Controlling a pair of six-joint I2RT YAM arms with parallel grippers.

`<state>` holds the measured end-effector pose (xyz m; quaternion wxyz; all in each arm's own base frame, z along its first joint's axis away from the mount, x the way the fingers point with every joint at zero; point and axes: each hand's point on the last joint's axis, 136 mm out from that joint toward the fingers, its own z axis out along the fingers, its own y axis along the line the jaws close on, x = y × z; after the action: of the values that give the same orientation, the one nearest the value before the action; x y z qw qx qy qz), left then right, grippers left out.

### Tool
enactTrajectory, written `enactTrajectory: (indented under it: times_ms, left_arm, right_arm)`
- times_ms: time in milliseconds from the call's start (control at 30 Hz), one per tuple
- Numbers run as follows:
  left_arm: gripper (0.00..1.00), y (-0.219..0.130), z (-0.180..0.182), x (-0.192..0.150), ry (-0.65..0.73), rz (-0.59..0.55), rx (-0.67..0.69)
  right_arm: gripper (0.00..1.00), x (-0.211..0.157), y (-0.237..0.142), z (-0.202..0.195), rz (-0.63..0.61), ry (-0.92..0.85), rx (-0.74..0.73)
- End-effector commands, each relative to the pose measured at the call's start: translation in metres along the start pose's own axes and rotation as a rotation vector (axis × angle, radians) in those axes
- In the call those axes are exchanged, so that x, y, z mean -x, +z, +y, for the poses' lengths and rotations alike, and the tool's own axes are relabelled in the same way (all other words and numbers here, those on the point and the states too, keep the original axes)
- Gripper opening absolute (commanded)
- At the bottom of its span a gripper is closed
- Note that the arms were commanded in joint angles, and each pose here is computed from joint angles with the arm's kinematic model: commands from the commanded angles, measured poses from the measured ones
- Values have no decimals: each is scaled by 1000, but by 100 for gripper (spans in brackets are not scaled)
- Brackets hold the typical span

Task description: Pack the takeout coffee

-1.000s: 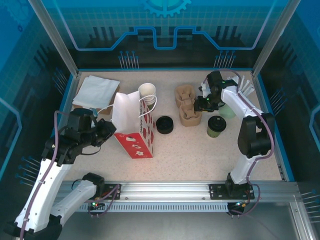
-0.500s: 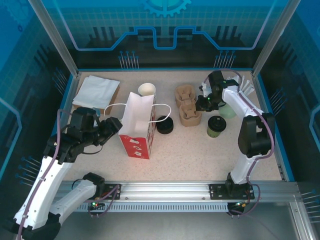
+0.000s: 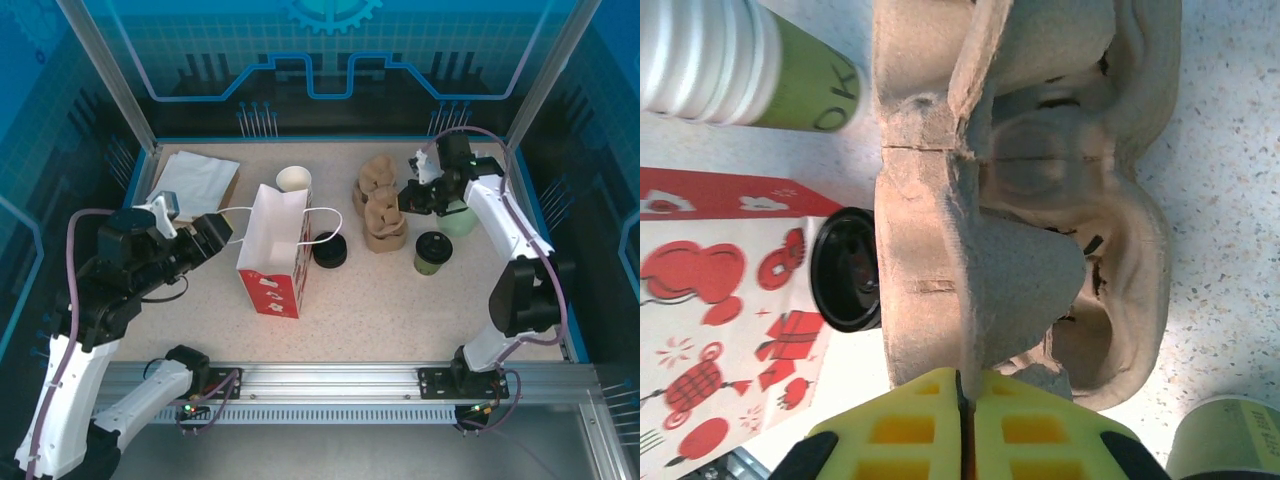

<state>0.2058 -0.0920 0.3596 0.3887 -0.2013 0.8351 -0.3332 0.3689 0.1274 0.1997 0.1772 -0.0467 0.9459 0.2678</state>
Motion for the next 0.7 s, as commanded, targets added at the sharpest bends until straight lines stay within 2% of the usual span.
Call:
enactTrajectory:
  times_ms: [0, 167, 400, 500, 667]
  left_arm:
    - [68, -4, -42, 16, 63, -32, -160]
    - [65, 6, -91, 21, 83, 4, -363]
    - [64, 33, -150, 15, 165, 65, -528]
    - [64, 46, -179, 7, 197, 117, -604]
    - [64, 63, -216, 2, 228, 163, -691]
  right_arm:
    - [7, 11, -37, 28, -86, -20, 86]
    - [7, 25, -90, 67, -251, -30, 186]
    - [4, 30, -161, 118, -493, -39, 361]
    - [4, 23, -181, 140, -519, -52, 456]
    - [4, 7, -195, 163, -484, -62, 556]
